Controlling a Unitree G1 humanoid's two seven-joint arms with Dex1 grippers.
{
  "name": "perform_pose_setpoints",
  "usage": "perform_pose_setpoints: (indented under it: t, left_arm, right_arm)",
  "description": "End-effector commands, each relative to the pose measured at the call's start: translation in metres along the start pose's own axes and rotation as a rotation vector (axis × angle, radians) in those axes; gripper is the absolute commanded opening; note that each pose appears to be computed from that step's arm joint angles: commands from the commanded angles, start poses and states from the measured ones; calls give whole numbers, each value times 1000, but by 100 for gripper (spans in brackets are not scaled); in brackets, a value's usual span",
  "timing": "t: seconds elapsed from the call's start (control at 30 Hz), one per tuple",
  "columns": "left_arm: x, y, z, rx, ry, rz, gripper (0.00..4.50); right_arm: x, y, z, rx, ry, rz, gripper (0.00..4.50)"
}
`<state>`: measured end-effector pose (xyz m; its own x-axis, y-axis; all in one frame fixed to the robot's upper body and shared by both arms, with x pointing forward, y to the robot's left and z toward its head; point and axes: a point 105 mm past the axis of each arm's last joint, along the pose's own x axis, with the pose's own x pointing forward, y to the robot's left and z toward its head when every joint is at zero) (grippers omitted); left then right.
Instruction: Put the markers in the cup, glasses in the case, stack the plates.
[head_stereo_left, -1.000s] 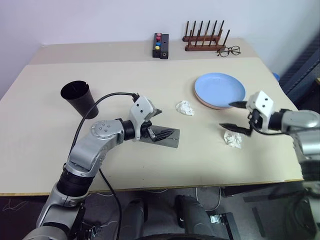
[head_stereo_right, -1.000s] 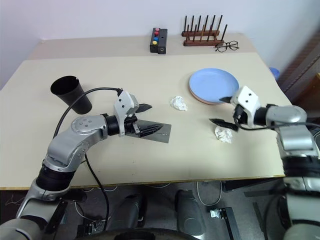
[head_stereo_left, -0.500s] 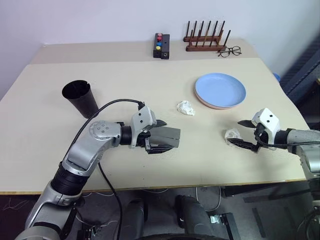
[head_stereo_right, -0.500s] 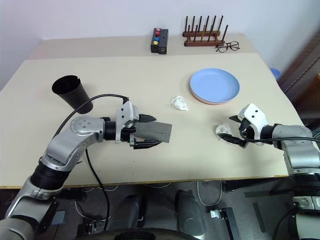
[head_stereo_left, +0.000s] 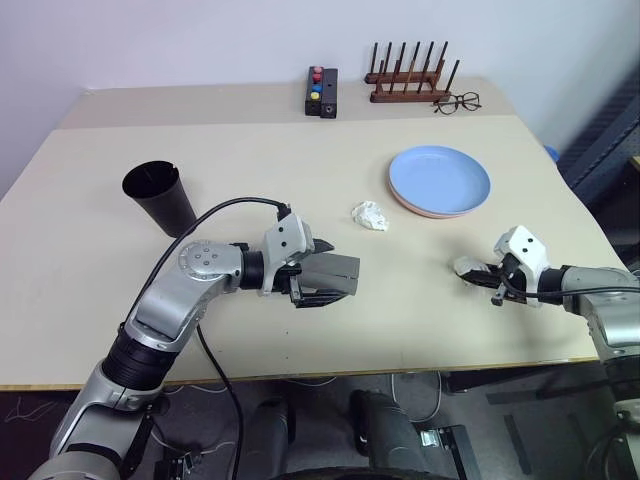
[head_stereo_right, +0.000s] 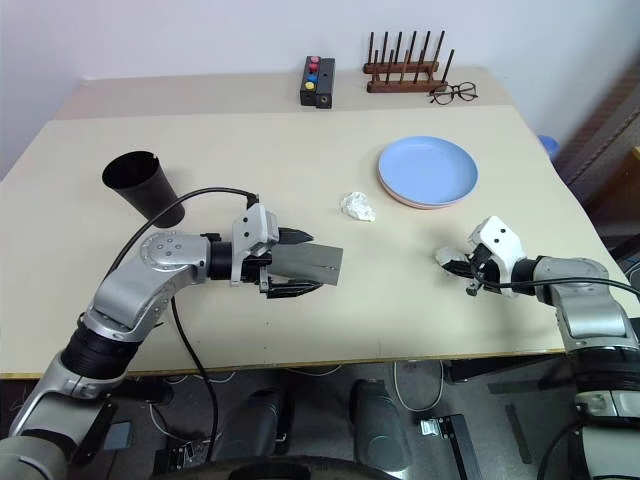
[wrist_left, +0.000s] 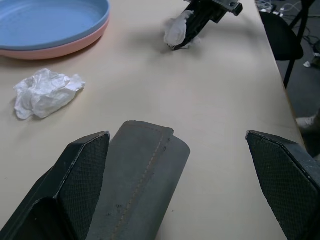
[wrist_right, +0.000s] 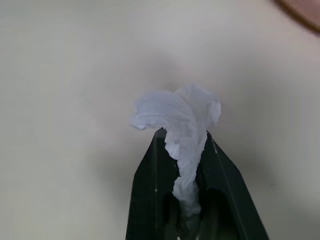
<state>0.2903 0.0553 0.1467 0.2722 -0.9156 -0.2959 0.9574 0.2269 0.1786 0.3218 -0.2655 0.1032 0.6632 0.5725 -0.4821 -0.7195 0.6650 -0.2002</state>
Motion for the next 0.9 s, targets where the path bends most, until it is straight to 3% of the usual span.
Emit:
perform_pose_setpoints:
  t: [0.03,0.23,0.5,0.6,0.8,0.83,0.9]
  left_arm:
    - [-2,2,10,25,-29,30,450]
    - [-1,6,13,8,-46,78,450]
    - [-3,11,15,-6,-48,157,450]
    - [-6,11,14,-14,-43,187,450]
    - [-16,8,12,-25,-31,219,450]
    - [-17,7,11,-28,-29,223,450]
    - [-18,7,10,-32,-27,226,450]
  right_arm:
    - [-3,-15,52,-105,-158,-58,1]
    - [18,-45,98,-207,-279,-189,1]
    - [55,-73,104,-205,-279,-320,1]
    - [65,-74,102,-188,-261,-323,103]
    - [73,-69,99,-197,-244,-299,416]
    - [72,-70,103,-194,-261,-301,448]
    - [70,-68,110,-191,-295,-281,448]
